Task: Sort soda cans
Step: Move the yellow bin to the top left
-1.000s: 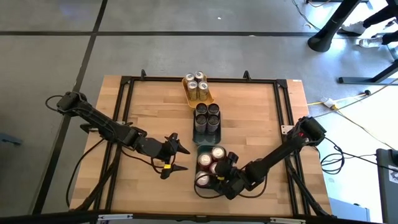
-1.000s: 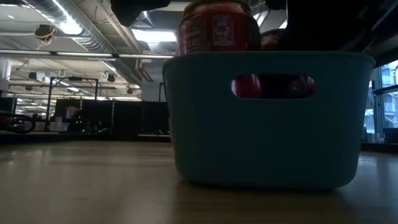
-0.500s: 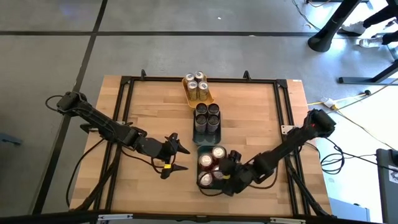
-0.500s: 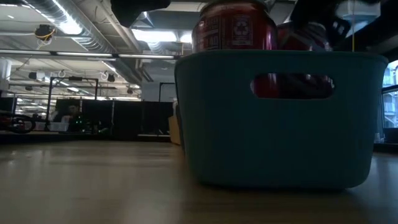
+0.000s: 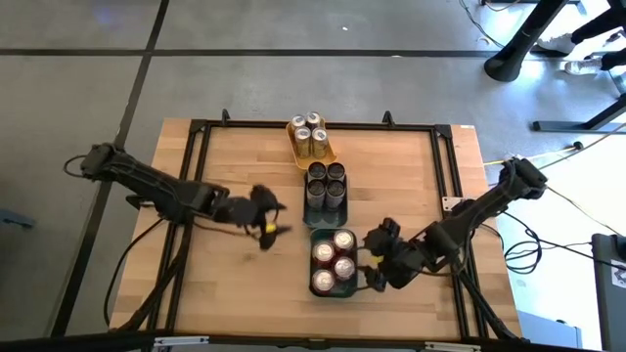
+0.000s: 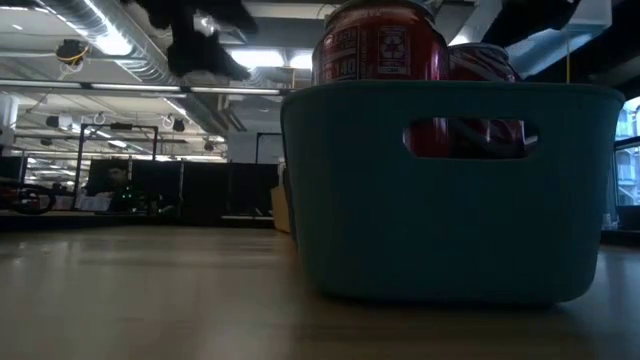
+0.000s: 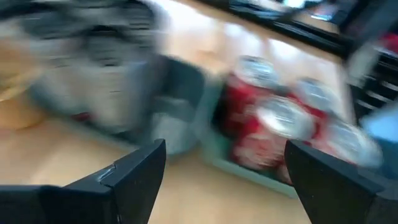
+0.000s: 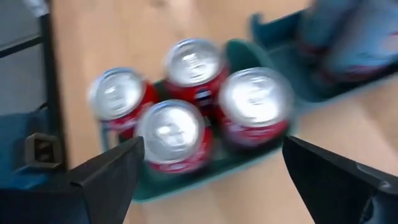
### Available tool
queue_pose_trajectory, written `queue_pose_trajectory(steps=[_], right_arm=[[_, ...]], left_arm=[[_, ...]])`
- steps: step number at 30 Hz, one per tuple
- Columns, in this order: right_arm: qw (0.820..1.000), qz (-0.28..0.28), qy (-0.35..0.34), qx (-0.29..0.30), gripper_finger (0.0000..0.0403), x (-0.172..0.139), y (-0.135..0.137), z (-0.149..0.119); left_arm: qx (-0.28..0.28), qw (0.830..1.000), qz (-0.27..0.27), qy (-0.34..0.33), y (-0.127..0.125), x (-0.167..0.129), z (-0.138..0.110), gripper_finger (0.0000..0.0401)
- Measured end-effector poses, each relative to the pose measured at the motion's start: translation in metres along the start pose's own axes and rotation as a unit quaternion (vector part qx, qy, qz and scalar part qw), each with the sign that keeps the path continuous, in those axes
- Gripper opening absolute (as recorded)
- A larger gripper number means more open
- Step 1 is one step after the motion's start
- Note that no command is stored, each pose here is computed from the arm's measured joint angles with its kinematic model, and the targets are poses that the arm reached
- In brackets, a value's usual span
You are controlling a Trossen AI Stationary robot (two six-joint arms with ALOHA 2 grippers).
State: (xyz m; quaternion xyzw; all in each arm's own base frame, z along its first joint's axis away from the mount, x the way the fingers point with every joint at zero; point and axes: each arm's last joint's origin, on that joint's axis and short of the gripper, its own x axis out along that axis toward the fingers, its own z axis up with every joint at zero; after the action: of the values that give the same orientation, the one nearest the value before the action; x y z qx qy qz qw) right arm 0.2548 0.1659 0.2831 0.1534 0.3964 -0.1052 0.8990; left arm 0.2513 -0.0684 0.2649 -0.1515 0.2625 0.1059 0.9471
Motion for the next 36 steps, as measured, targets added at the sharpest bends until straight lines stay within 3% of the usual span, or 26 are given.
queue_pose_trajectory(steps=[7, 13, 18, 21, 27, 36], right_arm=[[0.989, -0.143, -0.014, 0.021, 0.0381, 0.002, -0.037, 0.004], [0.96, -0.274, -0.021, 0.049, 0.0381, 0.022, -0.079, 0.0], [0.936, -0.344, -0.01, 0.068, 0.0381, 0.041, -0.115, -0.006], [0.924, -0.373, -0.009, 0.081, 0.0381, 0.052, -0.134, -0.013], [0.908, -0.406, -0.012, 0.1, 0.0381, 0.07, -0.162, -0.028], [0.918, -0.386, -0.024, 0.084, 0.0381, 0.087, -0.174, -0.045]], left_arm=[[-0.104, 0.985, 0.136, 0.005, 0.059, 0.009, 0.016, 0.0315], [-0.165, 0.961, 0.22, -0.017, 0.11, 0.018, 0.031, 0.0315], [-0.209, 0.939, 0.269, -0.05, 0.148, 0.026, 0.041, 0.0315], [-0.227, 0.929, 0.286, -0.06, 0.173, 0.035, 0.044, 0.0315], [-0.286, 0.918, 0.268, -0.065, 0.216, 0.053, 0.046, 0.0315], [-0.321, 0.904, 0.284, -0.015, 0.235, 0.093, 0.034, 0.0315]])
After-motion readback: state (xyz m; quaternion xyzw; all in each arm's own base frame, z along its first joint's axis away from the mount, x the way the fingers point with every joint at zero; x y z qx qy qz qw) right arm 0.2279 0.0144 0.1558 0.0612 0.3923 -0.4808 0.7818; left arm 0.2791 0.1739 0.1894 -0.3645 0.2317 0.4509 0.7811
